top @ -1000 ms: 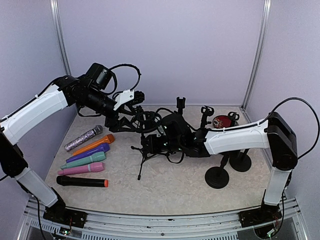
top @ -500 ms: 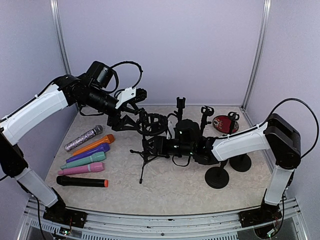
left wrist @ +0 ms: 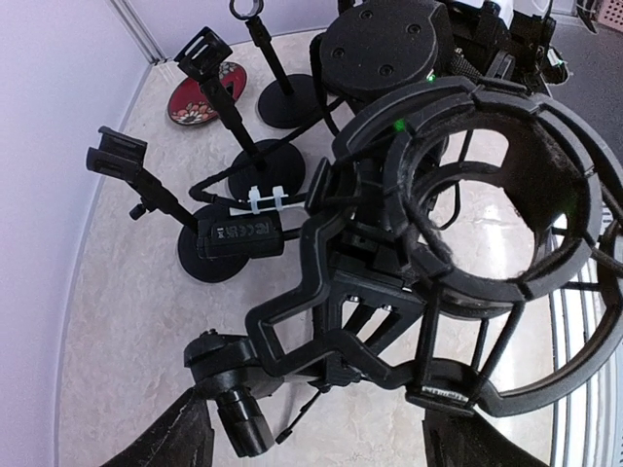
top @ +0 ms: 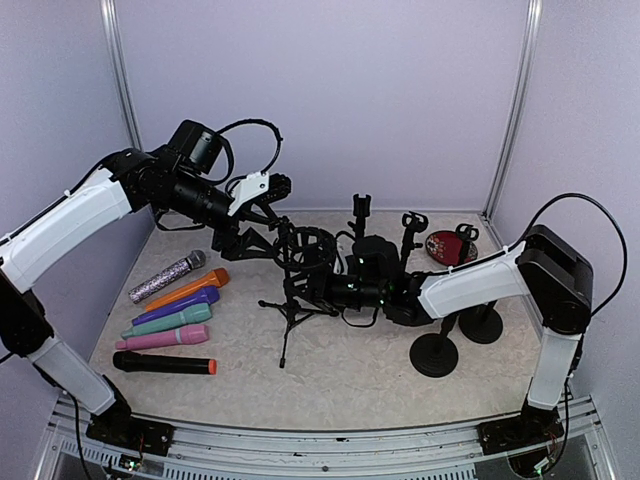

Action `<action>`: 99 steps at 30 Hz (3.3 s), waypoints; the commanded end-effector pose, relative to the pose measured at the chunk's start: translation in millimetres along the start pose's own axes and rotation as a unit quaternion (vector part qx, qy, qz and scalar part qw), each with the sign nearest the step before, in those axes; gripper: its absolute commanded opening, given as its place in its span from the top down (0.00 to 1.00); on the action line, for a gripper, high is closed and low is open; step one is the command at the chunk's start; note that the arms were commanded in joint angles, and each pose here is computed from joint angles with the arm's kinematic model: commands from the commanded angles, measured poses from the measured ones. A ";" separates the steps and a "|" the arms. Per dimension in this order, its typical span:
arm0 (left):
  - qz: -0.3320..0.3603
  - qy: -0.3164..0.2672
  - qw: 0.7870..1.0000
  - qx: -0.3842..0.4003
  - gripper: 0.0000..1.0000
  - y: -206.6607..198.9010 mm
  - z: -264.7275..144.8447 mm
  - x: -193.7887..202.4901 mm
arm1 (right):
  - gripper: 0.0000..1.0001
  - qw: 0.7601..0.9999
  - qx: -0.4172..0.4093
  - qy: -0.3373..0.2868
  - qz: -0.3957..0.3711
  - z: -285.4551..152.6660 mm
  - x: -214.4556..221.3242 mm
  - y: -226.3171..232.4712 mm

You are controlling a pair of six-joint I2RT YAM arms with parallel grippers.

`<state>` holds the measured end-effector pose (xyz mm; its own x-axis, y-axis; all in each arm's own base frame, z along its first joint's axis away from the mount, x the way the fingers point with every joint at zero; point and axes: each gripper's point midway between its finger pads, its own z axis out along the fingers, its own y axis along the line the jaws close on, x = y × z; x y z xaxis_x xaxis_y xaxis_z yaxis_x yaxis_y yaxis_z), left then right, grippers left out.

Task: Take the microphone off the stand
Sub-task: Unscrew the knob on the stand of the microphone stand.

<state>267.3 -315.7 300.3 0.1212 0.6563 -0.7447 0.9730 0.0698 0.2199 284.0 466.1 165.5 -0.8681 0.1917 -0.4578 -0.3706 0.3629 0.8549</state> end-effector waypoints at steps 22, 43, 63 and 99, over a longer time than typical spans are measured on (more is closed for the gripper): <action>0.012 -0.013 1.000 -0.015 0.29 1.8 -10.0 -4.9 | 0.69 0.999 -0.023 0.014 0.037 -13.5 11.2 2.1; 0.004 -0.007 1.000 -0.021 0.31 6.7 -10.7 2.3 | 1.00 0.993 0.075 -0.005 -0.088 -2.1 1.3 4.5; -0.015 -0.012 0.999 -0.037 0.32 28.5 -25.1 10.4 | 0.60 0.976 0.068 -0.077 -0.191 -10.0 -8.3 38.3; -0.019 -0.017 0.999 -0.026 0.33 19.5 -25.6 11.4 | 0.95 1.000 -0.013 -0.021 -0.007 5.1 -4.8 9.5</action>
<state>290.6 -288.1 303.3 0.0707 0.6452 -0.7607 0.9661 0.1454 0.2132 278.1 475.8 163.4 -0.8784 0.1892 -0.4389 -0.3648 0.3280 0.8714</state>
